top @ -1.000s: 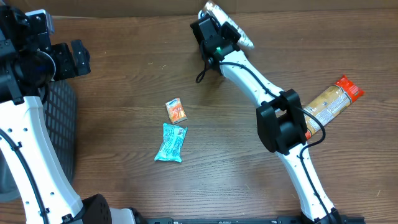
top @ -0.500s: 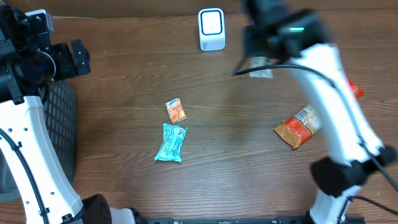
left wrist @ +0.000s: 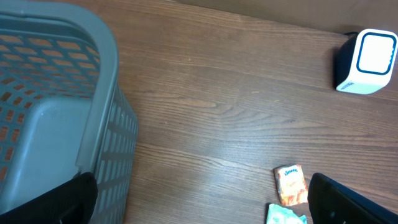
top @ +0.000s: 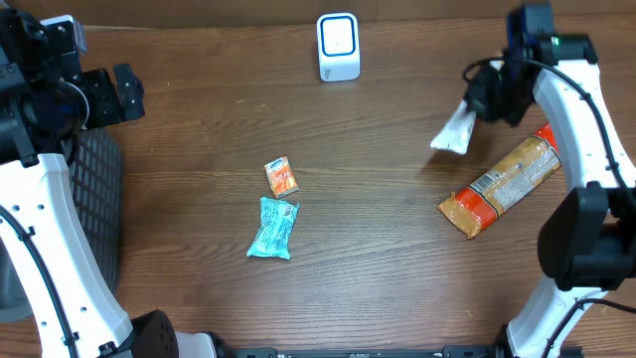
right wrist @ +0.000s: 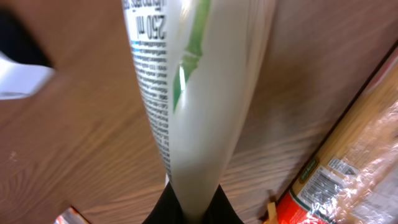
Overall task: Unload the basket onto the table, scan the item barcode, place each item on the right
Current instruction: 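Carry the white tube right and lay it beside the spaghetti pack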
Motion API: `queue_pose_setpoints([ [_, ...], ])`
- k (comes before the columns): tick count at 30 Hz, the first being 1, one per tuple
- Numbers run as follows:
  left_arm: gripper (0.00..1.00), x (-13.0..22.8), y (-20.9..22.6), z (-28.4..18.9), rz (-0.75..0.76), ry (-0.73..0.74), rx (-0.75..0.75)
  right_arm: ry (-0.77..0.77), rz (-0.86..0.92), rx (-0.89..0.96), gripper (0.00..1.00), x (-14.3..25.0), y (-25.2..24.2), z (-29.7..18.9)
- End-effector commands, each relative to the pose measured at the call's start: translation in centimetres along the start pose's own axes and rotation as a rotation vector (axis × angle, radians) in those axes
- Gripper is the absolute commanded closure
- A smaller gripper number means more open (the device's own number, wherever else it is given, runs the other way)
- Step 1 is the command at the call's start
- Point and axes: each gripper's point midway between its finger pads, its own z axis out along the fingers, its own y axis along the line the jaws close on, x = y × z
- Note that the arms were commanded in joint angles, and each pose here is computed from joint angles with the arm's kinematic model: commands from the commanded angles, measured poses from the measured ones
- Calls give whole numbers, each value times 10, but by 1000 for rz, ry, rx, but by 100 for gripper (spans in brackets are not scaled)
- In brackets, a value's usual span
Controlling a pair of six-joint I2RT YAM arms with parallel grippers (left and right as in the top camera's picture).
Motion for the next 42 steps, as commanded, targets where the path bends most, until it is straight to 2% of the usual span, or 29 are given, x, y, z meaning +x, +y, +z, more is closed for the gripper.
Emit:
queue_pose_setpoints([
  [1, 0, -2, 0, 0, 12, -6, 4, 72, 60, -95, 96, 9, -9, 12],
  [8, 0, -2, 0, 0, 13, -6, 4, 86, 159, -14, 96, 11, -76, 47],
  [16, 0, -2, 0, 0, 13, -6, 4, 65, 268, 95, 96, 6, -137, 52],
  [19, 0, -2, 0, 0, 13, -6, 4, 61, 262, 94, 81, 3, -143, 50],
  [21, 0, -2, 0, 0, 13, -6, 4, 59, 223, 91, 67, 2, -142, 50],
  [22, 0, -2, 0, 0, 13, -6, 4, 59, 216, 91, 51, 2, -142, 50],
  [25, 0, -2, 0, 0, 13, -6, 4, 54, 195, 88, 37, -1, -141, 46],
  [32, 0, -2, 0, 0, 13, -6, 4, -4, 173, 61, 34, -15, -122, 8],
  [36, 0, -2, 0, 0, 13, -6, 4, -75, 93, 17, 34, -20, -94, -28],
  [42, 1, -2, 0, 0, 13, -6, 4, -113, -47, -55, 29, 1, -37, -54],
])
